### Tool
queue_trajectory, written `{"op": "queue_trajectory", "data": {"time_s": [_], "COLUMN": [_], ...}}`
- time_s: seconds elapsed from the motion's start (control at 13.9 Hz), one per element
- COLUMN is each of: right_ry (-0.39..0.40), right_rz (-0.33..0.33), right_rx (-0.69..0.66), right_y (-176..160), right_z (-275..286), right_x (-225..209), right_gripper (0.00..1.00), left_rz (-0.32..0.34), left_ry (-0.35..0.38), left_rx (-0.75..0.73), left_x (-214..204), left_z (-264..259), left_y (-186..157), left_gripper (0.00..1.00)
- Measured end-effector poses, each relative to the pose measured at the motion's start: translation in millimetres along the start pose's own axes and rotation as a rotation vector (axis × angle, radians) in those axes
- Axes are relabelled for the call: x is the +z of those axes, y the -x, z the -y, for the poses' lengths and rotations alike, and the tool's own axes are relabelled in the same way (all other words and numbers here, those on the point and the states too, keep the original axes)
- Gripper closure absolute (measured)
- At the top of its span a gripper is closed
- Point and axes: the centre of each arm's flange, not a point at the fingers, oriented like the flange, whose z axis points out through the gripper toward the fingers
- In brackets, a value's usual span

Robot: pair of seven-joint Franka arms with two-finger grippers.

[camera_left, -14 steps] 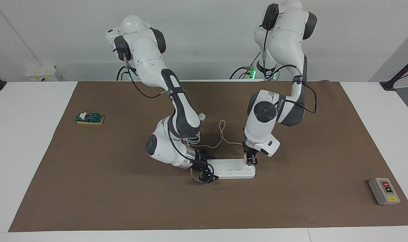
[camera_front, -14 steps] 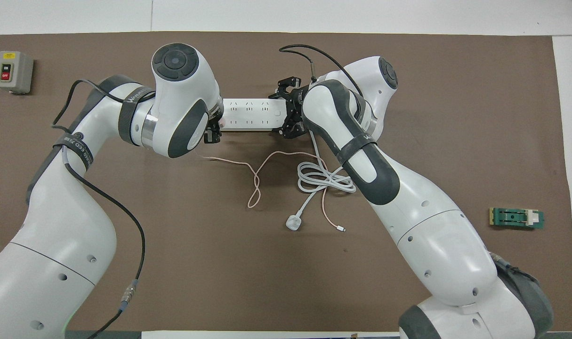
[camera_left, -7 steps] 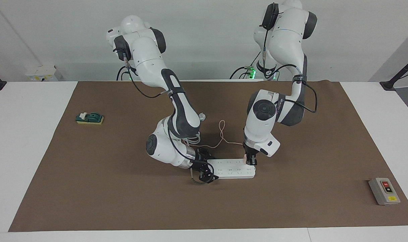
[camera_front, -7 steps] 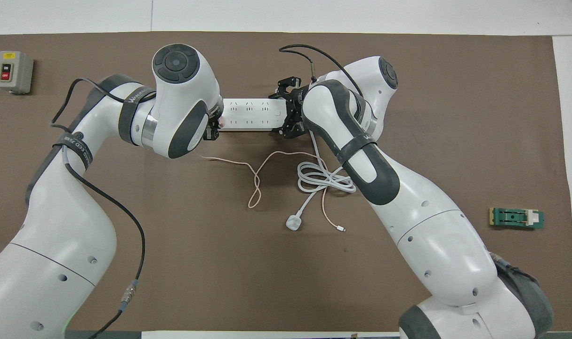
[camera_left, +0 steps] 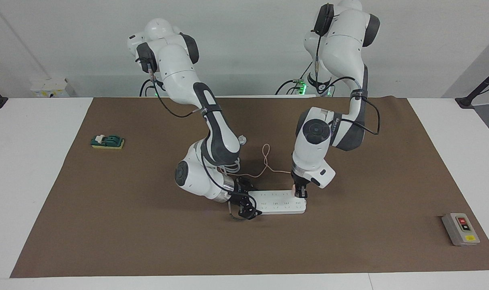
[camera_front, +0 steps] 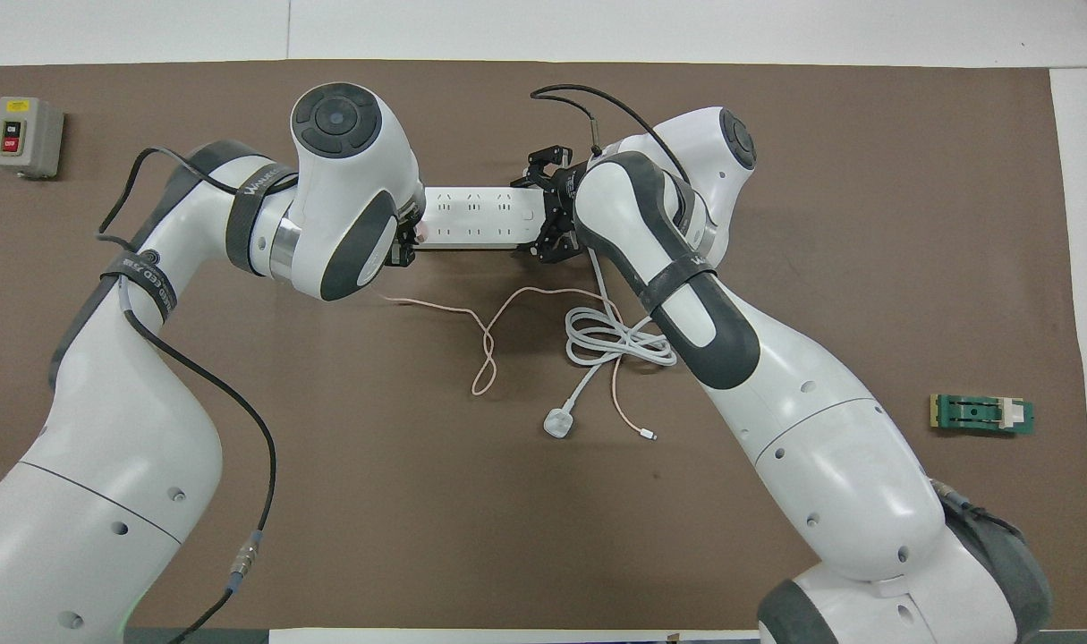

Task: Unplug charger and place it aside

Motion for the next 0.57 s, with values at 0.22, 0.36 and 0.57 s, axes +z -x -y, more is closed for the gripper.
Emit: {"op": "queue_trajectory", "data": {"time_s": [0.22,0.36,0.57], "right_ry": [0.000,0.000,0.000], "right_rz": [0.000,0.000,0.000], "right_rx": [0.000,0.000,0.002], "right_y": [0,0,0], "right_z": [0,0,0], "right_x": [0,0,0], "right_gripper": [0.06,0.06,0.06], "left_rz": [-0.009,-0.009,-0.010], "left_ry": [0.003,0.003,0.015], "left_rx": [0.046,0.127,0.284], "left_x": [-30,-31,-45], "left_z": [8,8,9], "left_y": [-7,-7,-18], "left_gripper": [0.68,0.68,0.68]}}
